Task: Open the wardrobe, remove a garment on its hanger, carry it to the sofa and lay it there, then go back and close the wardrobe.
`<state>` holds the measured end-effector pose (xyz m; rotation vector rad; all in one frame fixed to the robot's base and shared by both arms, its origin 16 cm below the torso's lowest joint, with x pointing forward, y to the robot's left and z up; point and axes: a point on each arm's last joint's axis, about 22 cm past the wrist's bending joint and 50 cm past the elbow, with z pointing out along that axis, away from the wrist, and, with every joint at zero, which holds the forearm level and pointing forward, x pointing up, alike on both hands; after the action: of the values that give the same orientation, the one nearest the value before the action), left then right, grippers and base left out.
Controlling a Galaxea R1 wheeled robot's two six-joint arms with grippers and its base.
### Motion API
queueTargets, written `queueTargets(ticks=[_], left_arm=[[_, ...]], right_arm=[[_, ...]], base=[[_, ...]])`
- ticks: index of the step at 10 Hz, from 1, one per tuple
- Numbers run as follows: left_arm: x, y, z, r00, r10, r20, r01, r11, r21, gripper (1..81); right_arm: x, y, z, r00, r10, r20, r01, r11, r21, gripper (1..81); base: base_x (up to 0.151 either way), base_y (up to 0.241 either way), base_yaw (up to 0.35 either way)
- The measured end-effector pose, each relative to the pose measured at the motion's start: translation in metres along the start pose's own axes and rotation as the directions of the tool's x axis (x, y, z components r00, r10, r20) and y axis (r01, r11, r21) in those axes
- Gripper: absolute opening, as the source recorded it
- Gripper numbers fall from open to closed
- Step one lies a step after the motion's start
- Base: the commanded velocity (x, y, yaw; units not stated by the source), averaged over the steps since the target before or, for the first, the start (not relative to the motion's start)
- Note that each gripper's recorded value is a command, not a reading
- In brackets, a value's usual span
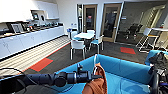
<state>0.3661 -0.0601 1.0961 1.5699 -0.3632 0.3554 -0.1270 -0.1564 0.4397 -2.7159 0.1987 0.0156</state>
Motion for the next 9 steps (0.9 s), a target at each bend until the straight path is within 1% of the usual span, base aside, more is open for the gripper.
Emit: queueTargets(ticks=[2, 3, 5, 6, 7, 8, 9], left_arm=[[-0.001, -0.004, 0.000, 1.000, -0.009, 0.000, 0.009, 1.000, 0.000, 1.0], [-0.001, -0.013, 0.000, 1.000, -0.030, 0.001, 0.030, 1.000, 0.000, 1.0], [0.001, -0.045, 0.002, 0.996, -0.089, 0.001, 0.089, 0.996, -0.003, 1.0], [0.004, -0.060, 0.004, 0.994, -0.110, -0.004, 0.110, 0.994, 0.003, 1.0], [0.009, -0.067, 0.005, 0.993, -0.114, -0.012, 0.114, 0.993, 0.008, 1.0], [0.014, -0.068, 0.006, 0.993, -0.116, -0.026, 0.116, 0.993, -0.002, 1.0], [0.022, -0.076, 0.007, 0.993, -0.112, -0.041, 0.113, 0.994, 0.013, 1.0]], right_arm=[[-0.010, 0.001, -0.001, 1.000, 0.005, 0.015, -0.005, 1.000, -0.003, 81.1], [-0.014, 0.001, -0.003, 1.000, 0.012, 0.028, -0.012, 1.000, -0.005, 81.1], [-0.036, 0.001, -0.009, 0.996, 0.036, 0.081, -0.035, 0.999, -0.013, 81.1], [-0.042, 0.001, -0.011, 0.994, 0.042, 0.098, -0.040, 0.999, -0.016, 81.1], [-0.043, 0.001, -0.012, 0.994, 0.044, 0.102, -0.042, 0.999, -0.017, 81.1], [-0.040, -0.001, -0.010, 0.994, 0.044, 0.100, -0.043, 0.999, -0.013, 81.1], [-0.040, -0.003, -0.010, 0.994, 0.043, 0.100, -0.042, 0.999, -0.011, 81.1]], base=[[0.000, 0.000, 0.000], [0.000, 0.000, 0.000], [0.000, 0.000, 0.000], [0.000, 0.000, 0.000], [0.000, 0.000, 0.000], [0.000, 0.000, 0.000], [0.000, 0.000, 0.000]])
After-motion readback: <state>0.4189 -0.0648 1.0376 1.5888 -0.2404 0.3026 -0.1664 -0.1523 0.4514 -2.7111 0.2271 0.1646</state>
